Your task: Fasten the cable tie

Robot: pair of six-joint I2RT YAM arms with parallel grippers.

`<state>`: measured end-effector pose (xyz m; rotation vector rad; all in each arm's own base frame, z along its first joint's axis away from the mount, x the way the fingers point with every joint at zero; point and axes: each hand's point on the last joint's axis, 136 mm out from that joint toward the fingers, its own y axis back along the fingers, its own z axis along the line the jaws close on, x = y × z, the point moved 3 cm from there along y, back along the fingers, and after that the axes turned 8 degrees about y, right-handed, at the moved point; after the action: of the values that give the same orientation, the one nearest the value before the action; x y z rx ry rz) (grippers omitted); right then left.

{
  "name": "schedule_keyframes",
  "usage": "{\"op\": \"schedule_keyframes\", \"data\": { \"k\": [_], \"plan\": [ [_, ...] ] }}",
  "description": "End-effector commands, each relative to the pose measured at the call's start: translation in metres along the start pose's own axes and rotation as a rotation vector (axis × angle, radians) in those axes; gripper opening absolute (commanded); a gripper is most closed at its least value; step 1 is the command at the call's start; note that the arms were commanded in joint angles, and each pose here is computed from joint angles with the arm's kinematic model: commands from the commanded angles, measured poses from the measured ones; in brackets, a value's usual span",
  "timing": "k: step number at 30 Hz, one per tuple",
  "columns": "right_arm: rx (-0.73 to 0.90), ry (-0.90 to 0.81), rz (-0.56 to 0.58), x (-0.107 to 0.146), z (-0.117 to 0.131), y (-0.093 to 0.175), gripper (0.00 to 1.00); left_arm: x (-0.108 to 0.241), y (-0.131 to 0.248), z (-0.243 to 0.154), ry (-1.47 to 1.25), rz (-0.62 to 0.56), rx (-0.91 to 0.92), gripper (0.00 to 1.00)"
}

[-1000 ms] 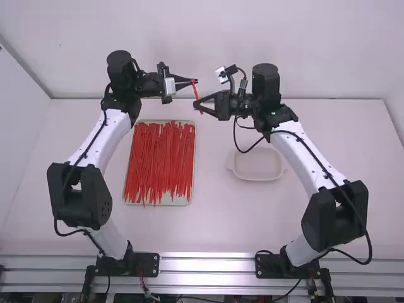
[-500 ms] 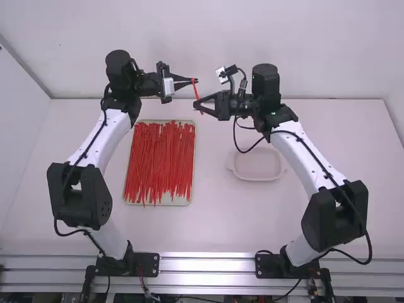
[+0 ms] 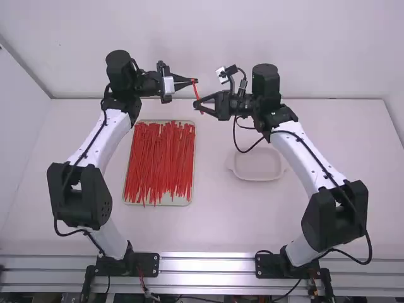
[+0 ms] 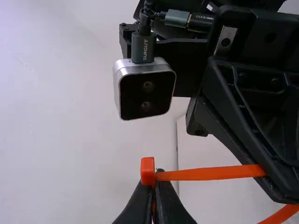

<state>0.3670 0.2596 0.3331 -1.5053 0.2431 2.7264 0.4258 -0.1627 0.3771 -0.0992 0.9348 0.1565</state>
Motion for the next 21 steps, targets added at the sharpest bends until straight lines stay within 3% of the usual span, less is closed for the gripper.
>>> {"op": "schedule_keyframes", "data": {
  "k": [1,14,21],
  "plan": [
    [-0.011,0.012,-0.002,-0.002,0.005,0.001,0.0,-0.006,0.002,0.004,-0.025,-0.011,0.009,0.02],
    [-0.014,0.042,-0.019,-0.007,0.007,0.001,0.0,-0.002,0.001,0.002,-0.034,-0.005,0.015,0.02],
    [0.011,0.025,-0.032,-0.01,0.004,0.001,0.0,-0.011,-0.003,-0.009,-0.048,-0.058,0.088,0.02]
  ]
}}
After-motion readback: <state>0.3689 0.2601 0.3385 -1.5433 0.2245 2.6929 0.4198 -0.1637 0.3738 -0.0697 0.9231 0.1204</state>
